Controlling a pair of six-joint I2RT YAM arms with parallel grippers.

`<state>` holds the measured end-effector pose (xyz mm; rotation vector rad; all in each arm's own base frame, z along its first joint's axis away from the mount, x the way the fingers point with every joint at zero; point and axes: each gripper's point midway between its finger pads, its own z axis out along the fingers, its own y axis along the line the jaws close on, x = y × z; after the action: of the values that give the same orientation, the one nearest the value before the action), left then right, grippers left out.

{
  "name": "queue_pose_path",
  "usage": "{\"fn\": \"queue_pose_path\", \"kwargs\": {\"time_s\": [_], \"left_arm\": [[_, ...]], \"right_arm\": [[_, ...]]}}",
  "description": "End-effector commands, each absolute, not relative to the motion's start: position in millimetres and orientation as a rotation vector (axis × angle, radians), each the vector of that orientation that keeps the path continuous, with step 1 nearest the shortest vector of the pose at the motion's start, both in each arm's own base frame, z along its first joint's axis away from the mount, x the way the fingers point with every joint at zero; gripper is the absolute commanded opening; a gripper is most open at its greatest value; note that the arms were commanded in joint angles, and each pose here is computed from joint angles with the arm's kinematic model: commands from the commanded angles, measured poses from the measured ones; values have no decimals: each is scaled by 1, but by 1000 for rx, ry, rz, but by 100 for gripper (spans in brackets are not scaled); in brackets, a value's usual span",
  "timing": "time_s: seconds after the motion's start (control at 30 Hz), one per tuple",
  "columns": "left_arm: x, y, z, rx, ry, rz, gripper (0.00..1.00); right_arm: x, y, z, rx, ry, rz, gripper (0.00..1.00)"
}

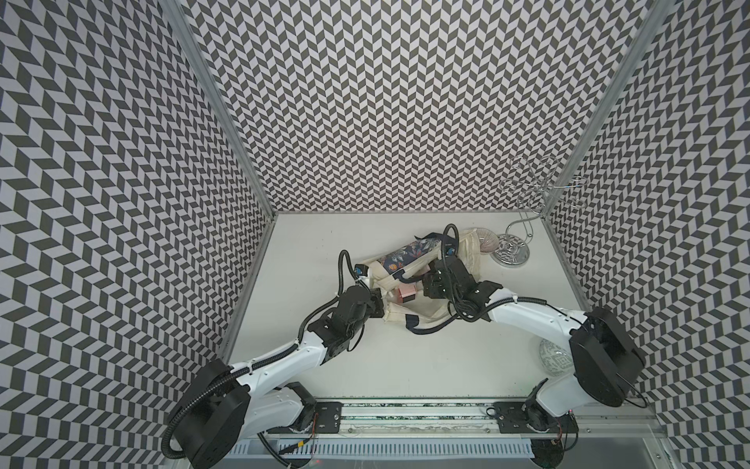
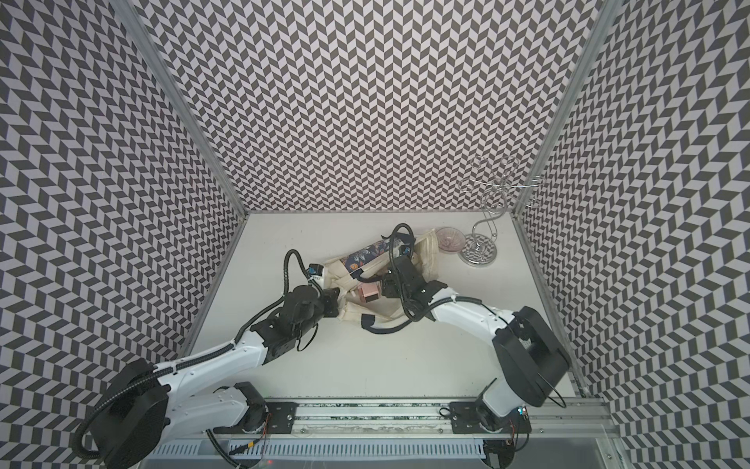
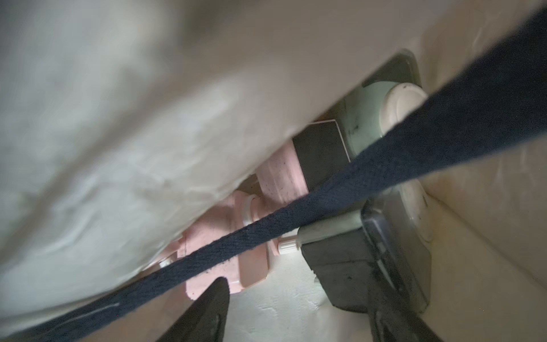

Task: Take out the pencil sharpeners from the tote bags
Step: Adjust the canvas bag at the center of the board, then pick up the pencil sharpener from the canvas bag.

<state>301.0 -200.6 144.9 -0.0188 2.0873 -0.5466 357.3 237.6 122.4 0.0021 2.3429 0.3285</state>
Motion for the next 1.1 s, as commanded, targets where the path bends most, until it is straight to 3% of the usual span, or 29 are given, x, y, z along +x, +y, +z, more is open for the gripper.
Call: {"fn": "queue_pose_path", "kwargs": {"time_s": [0.0,0.13,0.33,0.83,1.07], "left_arm": [[293,-195,131,5,2169,-497,0],[294,-195,137,10,2168,-492,0],[296,-199,140,20,2170,-497,0],[296,-201,137,26,2193,-495,0],[302,-190,138,-25,2204,-480,0]], "right_arm": [[363,218,114,8,2356,137,80],[368,208,125,-50,2322,26,85],[372,212,138,-211,2267,-14,79],[400,221,97,-376,2301,-207,86],[408,236,87,-406,2317,-159,69]]}}
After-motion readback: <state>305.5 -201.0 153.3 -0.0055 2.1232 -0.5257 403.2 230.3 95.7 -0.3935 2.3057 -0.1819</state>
